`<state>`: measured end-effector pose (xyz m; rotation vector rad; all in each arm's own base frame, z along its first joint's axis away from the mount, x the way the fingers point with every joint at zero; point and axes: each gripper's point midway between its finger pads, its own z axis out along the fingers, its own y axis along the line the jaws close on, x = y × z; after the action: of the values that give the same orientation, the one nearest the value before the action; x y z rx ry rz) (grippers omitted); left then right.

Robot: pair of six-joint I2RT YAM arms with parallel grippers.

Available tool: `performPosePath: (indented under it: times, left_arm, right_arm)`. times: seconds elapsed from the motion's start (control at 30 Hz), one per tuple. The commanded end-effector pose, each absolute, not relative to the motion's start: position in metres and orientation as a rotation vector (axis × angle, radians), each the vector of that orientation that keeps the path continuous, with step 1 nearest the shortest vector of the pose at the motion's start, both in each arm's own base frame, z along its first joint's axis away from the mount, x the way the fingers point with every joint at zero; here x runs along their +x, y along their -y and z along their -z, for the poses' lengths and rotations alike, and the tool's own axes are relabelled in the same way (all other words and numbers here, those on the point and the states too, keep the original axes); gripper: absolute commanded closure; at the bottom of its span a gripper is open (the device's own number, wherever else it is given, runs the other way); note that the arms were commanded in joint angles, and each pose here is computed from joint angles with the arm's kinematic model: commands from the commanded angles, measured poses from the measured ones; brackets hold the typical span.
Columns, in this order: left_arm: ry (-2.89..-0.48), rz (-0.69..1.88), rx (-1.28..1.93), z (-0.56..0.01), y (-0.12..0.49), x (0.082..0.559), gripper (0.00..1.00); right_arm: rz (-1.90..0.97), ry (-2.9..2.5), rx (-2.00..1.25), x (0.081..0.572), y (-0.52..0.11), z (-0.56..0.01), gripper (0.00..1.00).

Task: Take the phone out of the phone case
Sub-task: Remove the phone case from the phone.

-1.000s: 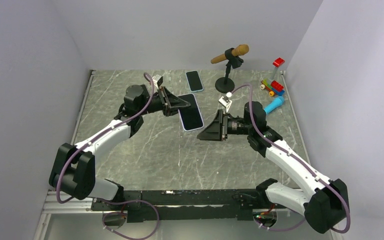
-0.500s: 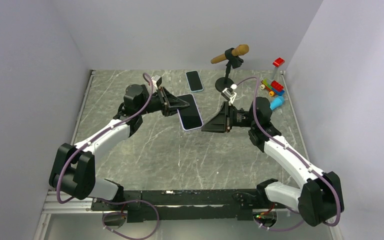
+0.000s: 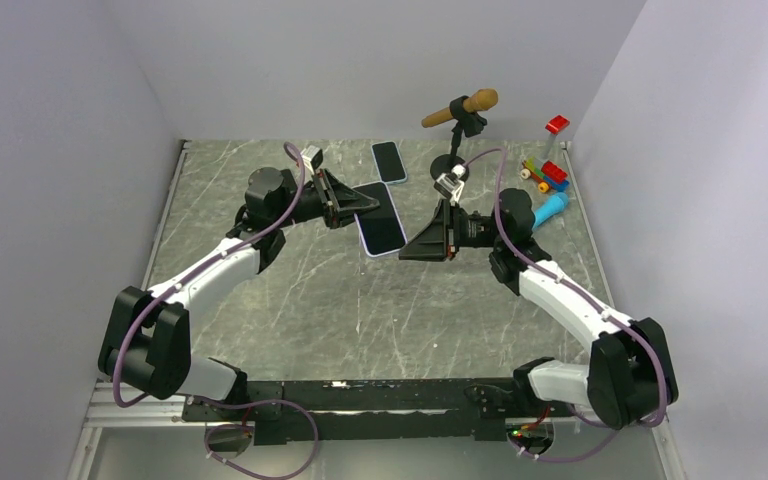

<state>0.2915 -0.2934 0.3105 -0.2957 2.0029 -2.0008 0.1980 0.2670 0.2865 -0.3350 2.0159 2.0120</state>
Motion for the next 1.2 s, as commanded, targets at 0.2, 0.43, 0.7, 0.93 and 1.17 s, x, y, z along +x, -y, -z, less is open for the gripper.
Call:
performPosePath:
  times: [0.2,0.43,0.7,0.93,1.17]
  left_arm:
    - [-1.835,2.073,-0.151,-0.372,0.291,0.279,1.0]
    - [-1.778,2.214,-0.269,-0.39,0.283,0.269,1.0]
    - [-1.792,2.463,-0.638,-0.4,0.267,0.243,1.0]
    - [-1.87,2.422,-0.625,-0.403,0.268,0.229,1.0]
    - [-1.894,2.4,-0.531,-0.418,0.278,0.219,1.0]
  right_arm:
    - [-2.071,-1.815,-0.484,0.198,-0.268,-0.318,0.72]
    - [-2.044,-1.67,-0.626,0.183,-0.271,-0.321,1.0]
    - [-1.849,-1.587,-0.935,0.184,-0.305,-0.32,1.0]
    - [-1.736,-1.595,-1.08,0.197,-0.327,-0.315,1.0]
    - [-1.605,-1.656,-1.035,0.223,-0.341,-0.317,1.0]
